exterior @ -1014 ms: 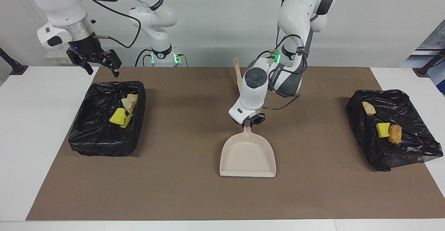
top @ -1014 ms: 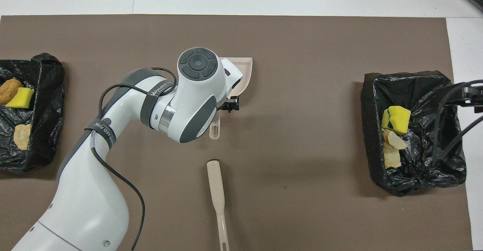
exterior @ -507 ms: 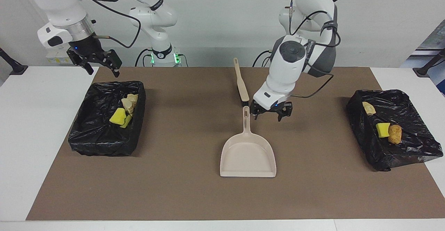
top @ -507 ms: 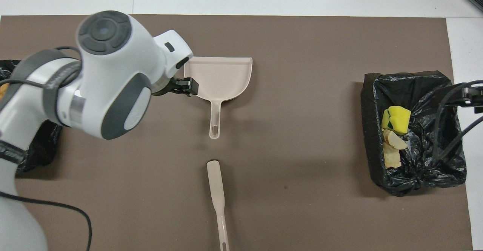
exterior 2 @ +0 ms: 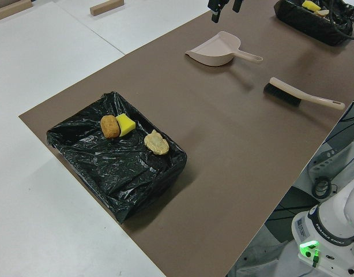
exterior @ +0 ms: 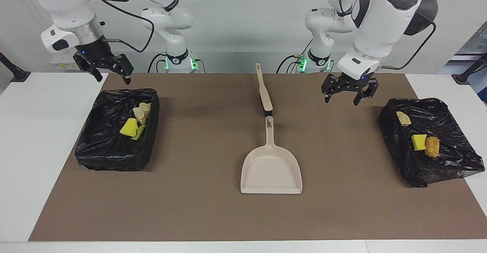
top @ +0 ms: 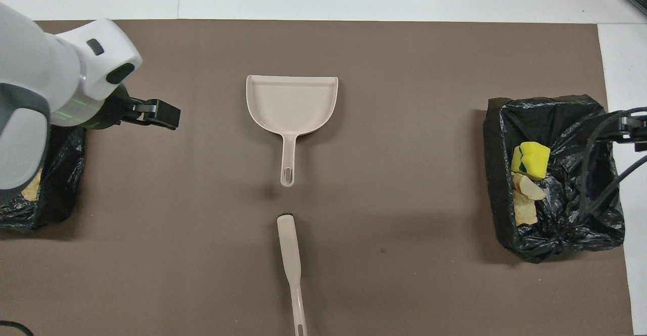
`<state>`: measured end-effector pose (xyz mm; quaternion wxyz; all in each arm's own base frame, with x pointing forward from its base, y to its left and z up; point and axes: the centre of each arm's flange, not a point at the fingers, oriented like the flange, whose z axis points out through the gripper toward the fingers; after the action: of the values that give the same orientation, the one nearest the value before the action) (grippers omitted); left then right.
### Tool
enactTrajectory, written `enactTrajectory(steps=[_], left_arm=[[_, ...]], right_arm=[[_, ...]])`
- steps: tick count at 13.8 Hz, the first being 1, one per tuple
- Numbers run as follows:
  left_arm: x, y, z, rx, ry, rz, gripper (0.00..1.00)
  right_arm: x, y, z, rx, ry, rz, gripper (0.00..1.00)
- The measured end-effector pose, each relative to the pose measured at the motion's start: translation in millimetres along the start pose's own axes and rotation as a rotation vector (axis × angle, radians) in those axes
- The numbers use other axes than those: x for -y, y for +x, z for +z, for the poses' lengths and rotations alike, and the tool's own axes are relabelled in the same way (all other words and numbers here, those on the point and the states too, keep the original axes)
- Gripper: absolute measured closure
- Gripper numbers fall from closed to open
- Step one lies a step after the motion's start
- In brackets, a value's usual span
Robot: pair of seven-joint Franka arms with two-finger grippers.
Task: Sweep and dump trash in bin
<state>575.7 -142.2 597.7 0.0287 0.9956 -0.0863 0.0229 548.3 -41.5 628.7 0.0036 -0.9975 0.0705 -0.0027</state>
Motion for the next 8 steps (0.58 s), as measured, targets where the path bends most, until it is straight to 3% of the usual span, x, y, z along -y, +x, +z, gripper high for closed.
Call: enactTrajectory(steps=[8], left_arm=[[67.2, -33.8, -46.8, 0.030, 0.001, 0.034, 0.00]], right_arm=[[-0.1, -0.2, -0.5, 0.000, 0.001, 0.000, 0.00]])
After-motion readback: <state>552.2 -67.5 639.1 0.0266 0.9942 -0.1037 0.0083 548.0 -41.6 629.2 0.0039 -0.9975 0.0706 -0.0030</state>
